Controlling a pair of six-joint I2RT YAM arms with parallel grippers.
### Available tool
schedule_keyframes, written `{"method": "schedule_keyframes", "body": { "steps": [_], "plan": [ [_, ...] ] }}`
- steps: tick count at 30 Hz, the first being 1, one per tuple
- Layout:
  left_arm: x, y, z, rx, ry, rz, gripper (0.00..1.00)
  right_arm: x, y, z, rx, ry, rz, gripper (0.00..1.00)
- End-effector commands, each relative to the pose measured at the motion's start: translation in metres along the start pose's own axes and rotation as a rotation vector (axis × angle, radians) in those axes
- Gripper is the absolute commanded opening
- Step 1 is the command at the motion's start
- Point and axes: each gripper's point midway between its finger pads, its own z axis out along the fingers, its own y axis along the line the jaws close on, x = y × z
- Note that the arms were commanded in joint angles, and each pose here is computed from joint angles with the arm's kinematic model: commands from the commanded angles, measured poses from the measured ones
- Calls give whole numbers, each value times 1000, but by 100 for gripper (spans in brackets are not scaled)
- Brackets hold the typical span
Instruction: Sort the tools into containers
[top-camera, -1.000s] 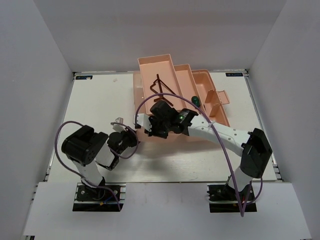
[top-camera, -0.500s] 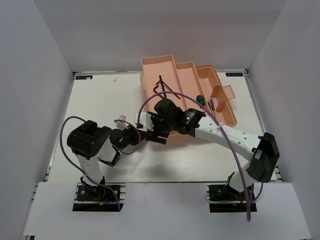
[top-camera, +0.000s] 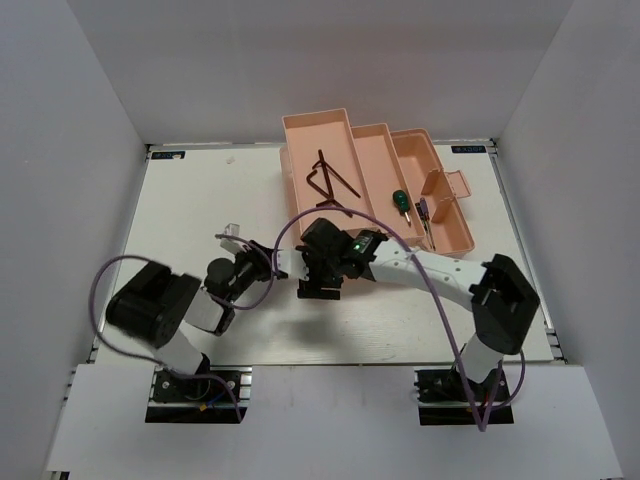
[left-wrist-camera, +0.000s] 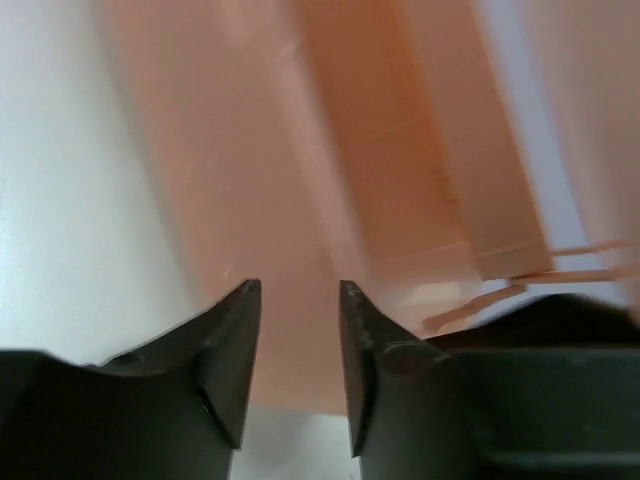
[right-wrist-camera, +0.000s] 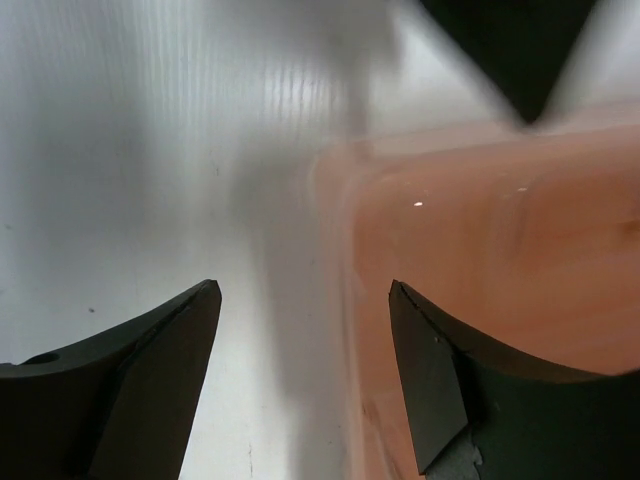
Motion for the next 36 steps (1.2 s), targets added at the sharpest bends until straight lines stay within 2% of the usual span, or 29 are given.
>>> {"method": "schedule_keyframes", "body": {
  "steps": [1, 3, 8, 12, 15, 18, 19, 20, 22, 23, 24, 27, 30, 36],
  "plan": [
    [-37, -28, -9, 39, -129, 137, 51, 0, -8, 16, 29, 14, -33, 73],
    [-43, -27, -11, 4, -136, 159, 59, 7, -10, 27, 32, 40, -34, 69],
    [-54, -14, -9, -148, -135, 147, 66, -11, -18, 31, 32, -5, -28, 0],
    [-46, 28, -18, -369, -103, 93, 66, -52, -36, -1, 84, -113, -19, 0],
    [-48, 29, -18, -377, -114, 85, 66, -77, -45, -28, 107, -179, 1, 0],
    [-48, 29, -15, -371, -119, 76, 61, -94, -55, -52, 138, -230, 22, 0],
    [-45, 34, -15, -384, -109, 75, 58, -96, -56, -57, 147, -237, 32, 0],
    [-43, 36, -15, -392, -103, 74, 49, -96, -58, -59, 153, -236, 42, 0],
    [-42, 35, -9, -374, -92, 72, 38, -102, -58, -69, 159, -262, 56, 0],
    [-44, 32, -3, -358, -93, 72, 28, -100, -58, -70, 158, -263, 69, 0],
    [-36, 38, -1, -365, -65, 68, 25, -102, -56, -73, 154, -271, 81, 0],
    [-42, 22, 17, -260, -72, 70, 20, -106, -46, -77, 116, -300, 100, 0],
    [-47, 3, 36, -122, -79, 59, 20, -105, -39, -76, 95, -304, 106, 0],
    [-45, -28, 62, 137, -51, 47, 27, -106, -29, -89, 57, -337, 132, 0]
  ]
}}
